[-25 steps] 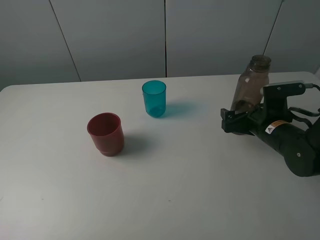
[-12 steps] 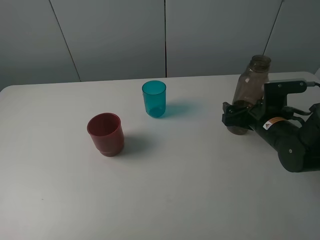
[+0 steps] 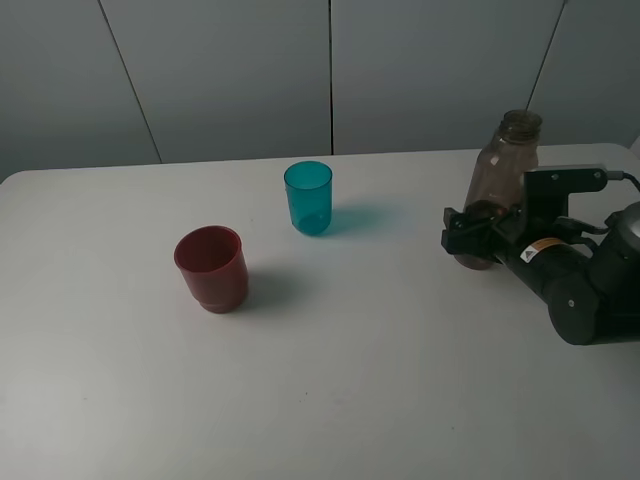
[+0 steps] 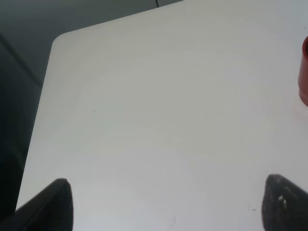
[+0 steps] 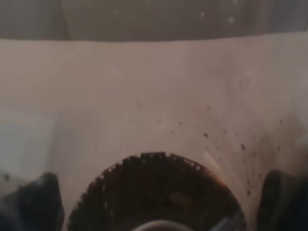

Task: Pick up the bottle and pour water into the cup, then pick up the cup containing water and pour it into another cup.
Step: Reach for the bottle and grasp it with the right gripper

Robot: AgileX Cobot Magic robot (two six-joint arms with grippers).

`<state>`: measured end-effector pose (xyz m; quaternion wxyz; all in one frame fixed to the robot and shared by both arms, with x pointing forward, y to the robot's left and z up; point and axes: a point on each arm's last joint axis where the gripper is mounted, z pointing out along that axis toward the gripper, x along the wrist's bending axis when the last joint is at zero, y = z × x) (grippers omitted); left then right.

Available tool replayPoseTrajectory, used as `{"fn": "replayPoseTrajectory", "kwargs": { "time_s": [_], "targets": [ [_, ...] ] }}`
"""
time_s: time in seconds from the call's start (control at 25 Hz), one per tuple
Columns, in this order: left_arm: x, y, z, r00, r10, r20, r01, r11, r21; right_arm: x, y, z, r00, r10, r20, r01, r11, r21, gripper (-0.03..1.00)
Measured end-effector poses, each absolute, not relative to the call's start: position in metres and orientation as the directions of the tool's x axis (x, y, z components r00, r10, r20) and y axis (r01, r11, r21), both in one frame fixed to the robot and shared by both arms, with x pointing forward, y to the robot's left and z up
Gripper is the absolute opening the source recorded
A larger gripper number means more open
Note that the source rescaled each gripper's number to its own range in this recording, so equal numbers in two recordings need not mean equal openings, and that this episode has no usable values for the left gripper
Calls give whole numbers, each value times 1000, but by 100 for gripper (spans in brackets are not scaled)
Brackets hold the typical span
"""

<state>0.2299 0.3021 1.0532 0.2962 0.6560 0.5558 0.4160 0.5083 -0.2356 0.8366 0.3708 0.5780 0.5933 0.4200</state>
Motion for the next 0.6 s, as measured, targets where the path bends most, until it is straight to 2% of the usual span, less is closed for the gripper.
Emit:
{"fn": "replayPoseTrajectory", "kwargs": {
  "time_s": [0.6],
  "targets": [
    [230,302,1053,35,976,214,483,-204,852,509,-235,837,-53,997,55,372,-32,928,100]
  ]
}}
